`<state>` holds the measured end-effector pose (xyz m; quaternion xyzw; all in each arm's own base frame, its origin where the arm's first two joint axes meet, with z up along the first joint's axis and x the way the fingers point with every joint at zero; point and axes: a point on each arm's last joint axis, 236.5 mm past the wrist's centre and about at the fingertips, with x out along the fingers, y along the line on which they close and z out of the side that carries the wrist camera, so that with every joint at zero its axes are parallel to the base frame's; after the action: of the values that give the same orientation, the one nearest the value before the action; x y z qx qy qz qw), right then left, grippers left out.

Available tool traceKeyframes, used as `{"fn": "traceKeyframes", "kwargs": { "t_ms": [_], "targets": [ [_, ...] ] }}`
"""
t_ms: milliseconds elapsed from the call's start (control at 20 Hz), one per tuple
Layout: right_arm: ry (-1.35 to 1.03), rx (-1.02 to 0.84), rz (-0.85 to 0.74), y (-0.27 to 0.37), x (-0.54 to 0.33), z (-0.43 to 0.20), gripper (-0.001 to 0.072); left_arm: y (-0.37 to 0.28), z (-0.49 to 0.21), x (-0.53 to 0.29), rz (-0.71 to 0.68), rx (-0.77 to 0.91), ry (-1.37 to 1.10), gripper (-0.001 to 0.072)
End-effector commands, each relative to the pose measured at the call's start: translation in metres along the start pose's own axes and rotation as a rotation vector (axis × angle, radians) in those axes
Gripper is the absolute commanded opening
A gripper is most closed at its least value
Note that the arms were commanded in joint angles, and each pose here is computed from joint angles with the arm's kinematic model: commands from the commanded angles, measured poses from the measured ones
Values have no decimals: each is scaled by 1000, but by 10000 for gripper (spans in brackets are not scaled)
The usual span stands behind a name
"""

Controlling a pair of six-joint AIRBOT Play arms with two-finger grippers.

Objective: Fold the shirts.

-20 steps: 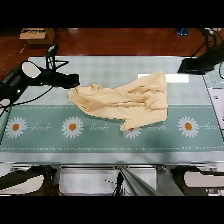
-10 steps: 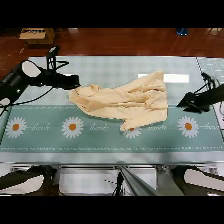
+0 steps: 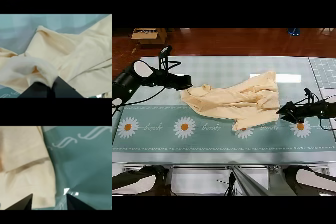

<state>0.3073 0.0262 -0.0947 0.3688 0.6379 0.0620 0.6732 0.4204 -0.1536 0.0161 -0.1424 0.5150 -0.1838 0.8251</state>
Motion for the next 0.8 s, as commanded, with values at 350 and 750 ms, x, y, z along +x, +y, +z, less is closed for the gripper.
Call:
{"fn": "traceKeyframes", "kwargs": {
  "t_ms": [350, 750],
  "targets": [
    [-62, -202, 2, 57, 8, 14, 28, 6, 7, -3, 8, 25, -21, 25],
    [-649, -691, 88, 220, -223, 32, 28, 20, 87, -109, 26, 5, -228, 25]
  ]
}}
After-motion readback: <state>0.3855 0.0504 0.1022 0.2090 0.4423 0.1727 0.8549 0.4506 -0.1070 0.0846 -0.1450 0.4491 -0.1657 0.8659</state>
